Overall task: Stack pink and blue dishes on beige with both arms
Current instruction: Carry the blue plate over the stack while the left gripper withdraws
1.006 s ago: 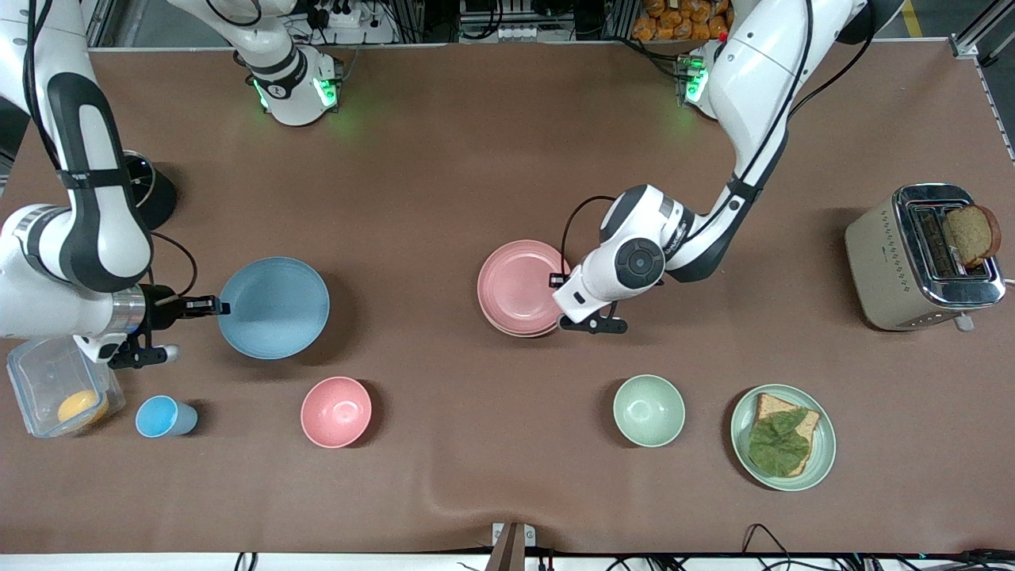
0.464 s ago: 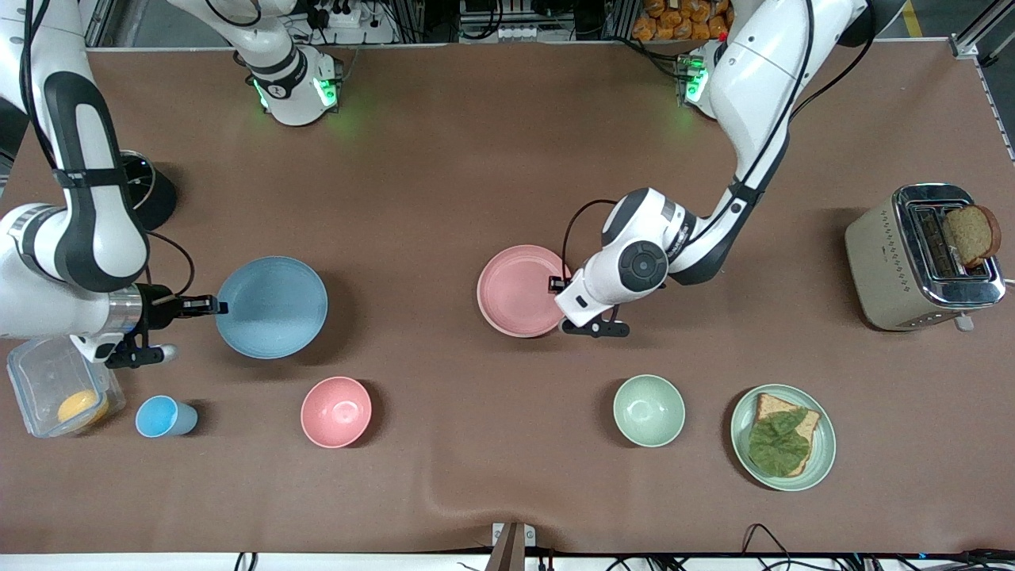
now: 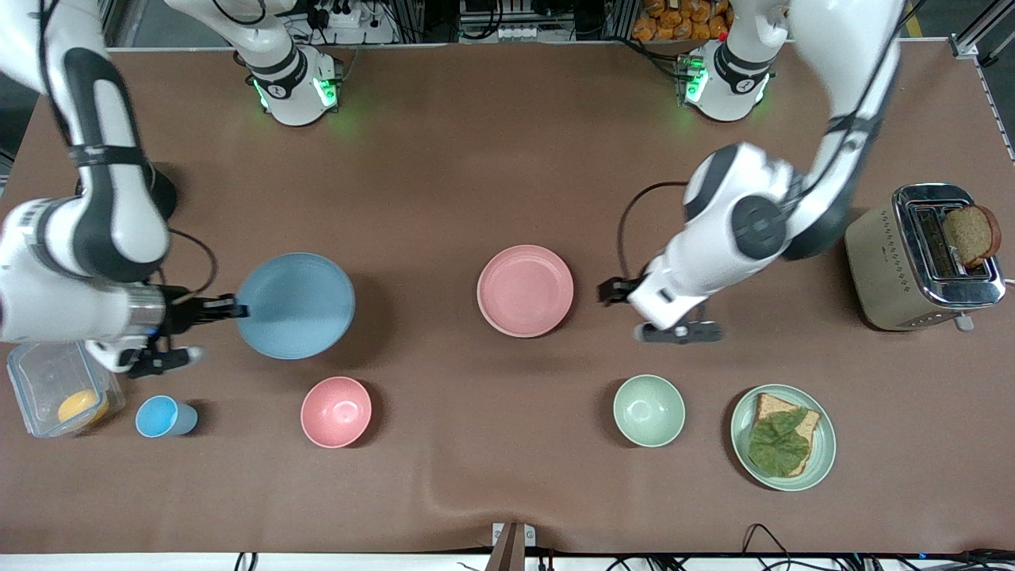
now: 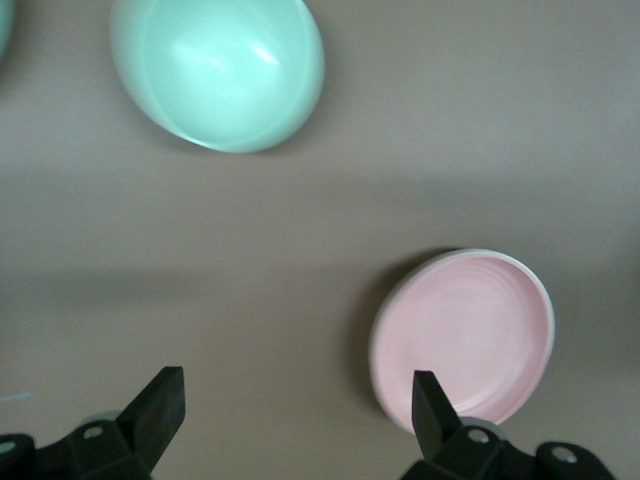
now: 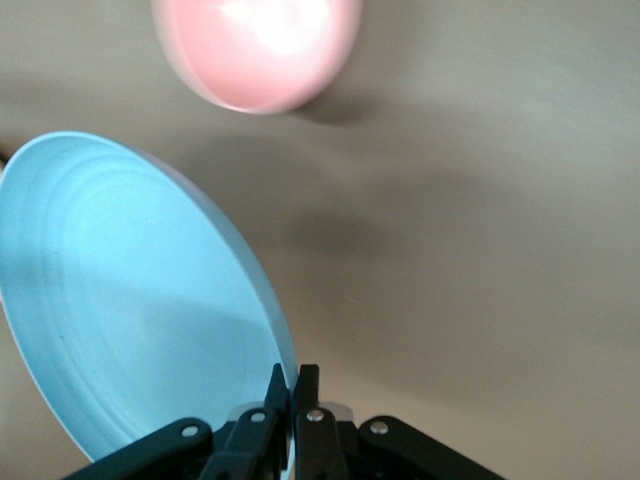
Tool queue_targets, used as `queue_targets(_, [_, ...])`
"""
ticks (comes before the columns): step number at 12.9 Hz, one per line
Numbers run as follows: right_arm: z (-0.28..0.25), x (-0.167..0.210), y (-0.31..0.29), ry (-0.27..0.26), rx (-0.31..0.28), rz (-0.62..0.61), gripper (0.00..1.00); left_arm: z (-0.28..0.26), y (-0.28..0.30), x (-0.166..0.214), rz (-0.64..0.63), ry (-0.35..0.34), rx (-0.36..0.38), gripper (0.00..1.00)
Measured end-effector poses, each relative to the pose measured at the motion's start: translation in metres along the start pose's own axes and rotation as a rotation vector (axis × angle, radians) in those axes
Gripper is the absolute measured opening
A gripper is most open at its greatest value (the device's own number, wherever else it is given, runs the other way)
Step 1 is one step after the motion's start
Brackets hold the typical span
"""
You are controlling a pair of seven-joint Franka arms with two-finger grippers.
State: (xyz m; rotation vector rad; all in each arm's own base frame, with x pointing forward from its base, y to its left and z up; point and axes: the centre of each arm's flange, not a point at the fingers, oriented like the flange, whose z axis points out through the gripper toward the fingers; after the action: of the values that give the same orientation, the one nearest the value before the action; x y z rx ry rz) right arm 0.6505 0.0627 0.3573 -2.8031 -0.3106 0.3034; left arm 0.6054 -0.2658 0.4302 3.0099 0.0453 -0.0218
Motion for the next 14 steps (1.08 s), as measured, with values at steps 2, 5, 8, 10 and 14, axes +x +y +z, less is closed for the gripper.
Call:
queue_targets(2, [0.032, 0.016, -0.093, 0.007, -0.004, -0.049, 0.04, -0.071, -0.031, -0.007, -0.001, 0.098, 0.101, 1.00])
queue_targets(5, [0.104, 0.031, -0.193, 0.053, 0.038, -0.075, 0.04, -0.142, -0.069, -0.020, -0.055, 0.148, 0.155, 1.00])
queue_targets(8, [0.179, 0.042, -0.225, 0.087, 0.061, -0.075, 0.04, -0.178, -0.082, -0.023, -0.083, 0.125, 0.172, 1.00])
queue_targets(10, [0.212, 0.042, -0.238, 0.088, 0.090, -0.058, 0.04, -0.184, -0.084, -0.025, -0.089, 0.118, 0.175, 1.00])
queue_targets(14, [0.234, 0.032, -0.277, 0.098, 0.098, -0.096, 0.04, -0.190, -0.090, -0.025, -0.101, 0.118, 0.177, 1.00])
